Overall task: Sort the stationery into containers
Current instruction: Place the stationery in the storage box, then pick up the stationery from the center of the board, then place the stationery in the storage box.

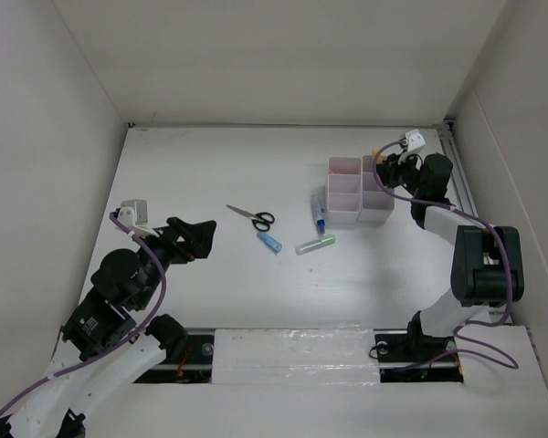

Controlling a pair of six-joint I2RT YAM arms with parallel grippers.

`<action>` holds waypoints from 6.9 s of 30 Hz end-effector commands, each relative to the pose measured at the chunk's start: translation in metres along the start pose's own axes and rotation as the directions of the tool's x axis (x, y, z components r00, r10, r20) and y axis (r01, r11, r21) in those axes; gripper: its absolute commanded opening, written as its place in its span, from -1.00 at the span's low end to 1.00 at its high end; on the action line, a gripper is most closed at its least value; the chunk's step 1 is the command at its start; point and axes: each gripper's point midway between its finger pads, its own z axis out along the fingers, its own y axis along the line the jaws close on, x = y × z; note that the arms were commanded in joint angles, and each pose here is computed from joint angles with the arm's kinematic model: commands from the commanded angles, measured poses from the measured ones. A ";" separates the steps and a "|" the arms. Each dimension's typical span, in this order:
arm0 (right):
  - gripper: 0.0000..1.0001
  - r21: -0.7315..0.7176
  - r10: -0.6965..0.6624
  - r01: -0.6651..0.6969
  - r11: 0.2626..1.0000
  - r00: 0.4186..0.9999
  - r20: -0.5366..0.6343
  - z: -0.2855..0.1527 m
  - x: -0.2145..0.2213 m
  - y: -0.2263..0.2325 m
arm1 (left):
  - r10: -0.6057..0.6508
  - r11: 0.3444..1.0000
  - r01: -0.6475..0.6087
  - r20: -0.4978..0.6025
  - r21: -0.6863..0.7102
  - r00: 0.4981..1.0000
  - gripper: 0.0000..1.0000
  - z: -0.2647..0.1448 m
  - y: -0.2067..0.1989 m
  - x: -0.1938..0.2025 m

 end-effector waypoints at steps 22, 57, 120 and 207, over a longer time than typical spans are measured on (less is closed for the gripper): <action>-0.53 0.010 -0.034 0.034 0.999 0.999 0.027 0.000 -0.019 -0.006 | -0.004 0.999 0.002 0.044 0.033 0.999 1.00 -0.002 -0.006 -0.010; 0.87 0.199 0.014 -0.039 0.979 0.992 0.123 -0.076 -0.107 0.076 | -0.005 1.000 0.006 0.044 -0.014 0.999 1.00 0.002 0.001 -0.009; 0.02 0.925 0.887 -0.286 0.251 0.450 -0.101 -0.070 0.195 0.241 | -0.032 0.999 0.033 0.079 -0.004 0.996 1.00 -0.008 0.003 -0.016; -1.00 0.009 -0.012 0.009 1.000 0.944 0.329 -0.025 -0.078 0.030 | 0.004 0.999 -0.003 0.019 -0.042 1.000 1.00 0.011 0.003 -0.004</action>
